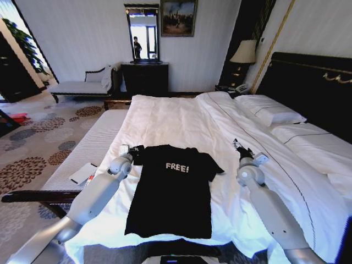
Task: Fold the clothes on the bed.
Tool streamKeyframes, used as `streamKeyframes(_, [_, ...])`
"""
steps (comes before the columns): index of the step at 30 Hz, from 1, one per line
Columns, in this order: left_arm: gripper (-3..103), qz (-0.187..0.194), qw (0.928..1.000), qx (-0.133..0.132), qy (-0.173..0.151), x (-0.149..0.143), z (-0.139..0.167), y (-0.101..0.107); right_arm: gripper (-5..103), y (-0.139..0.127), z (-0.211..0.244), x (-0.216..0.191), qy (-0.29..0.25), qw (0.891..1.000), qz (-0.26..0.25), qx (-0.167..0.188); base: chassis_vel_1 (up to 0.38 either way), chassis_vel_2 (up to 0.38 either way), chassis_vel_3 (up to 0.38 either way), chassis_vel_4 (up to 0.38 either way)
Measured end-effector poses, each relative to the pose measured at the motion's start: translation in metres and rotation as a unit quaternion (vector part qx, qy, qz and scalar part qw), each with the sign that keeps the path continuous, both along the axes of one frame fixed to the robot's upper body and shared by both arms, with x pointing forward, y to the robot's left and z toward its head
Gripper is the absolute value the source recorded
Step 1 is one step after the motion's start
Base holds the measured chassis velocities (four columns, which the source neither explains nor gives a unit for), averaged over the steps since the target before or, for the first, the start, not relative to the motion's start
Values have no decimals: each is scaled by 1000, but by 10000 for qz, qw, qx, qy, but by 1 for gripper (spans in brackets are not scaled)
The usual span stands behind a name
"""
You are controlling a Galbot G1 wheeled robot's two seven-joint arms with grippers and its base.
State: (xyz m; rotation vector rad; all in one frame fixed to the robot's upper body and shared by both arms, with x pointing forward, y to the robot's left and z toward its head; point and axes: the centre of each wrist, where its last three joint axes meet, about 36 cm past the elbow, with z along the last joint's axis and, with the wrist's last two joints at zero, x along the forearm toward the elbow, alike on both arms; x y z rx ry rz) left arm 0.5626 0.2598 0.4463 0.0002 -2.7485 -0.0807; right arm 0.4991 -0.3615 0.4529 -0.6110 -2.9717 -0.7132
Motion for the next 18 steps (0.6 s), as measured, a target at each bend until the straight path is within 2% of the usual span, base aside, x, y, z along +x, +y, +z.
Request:
streamKeyframes(7, [0, 171, 9998, 64, 51, 3, -12, 10, 100, 1, 0, -2, 7, 10000, 9, -1, 0, 0, 0, 0])
streamKeyframes(17, [-2, 606, 9978, 250, 71, 13, -30, 31, 100, -2, 1, -5, 11, 10000, -13, -15, 0, 0, 0, 0])
streamKeyframes(18, [4, 640, 9977, 238, 49, 14, -28, 33, 100, -2, 2, -5, 18, 10000, -12, -13, 0, 0, 0, 0])
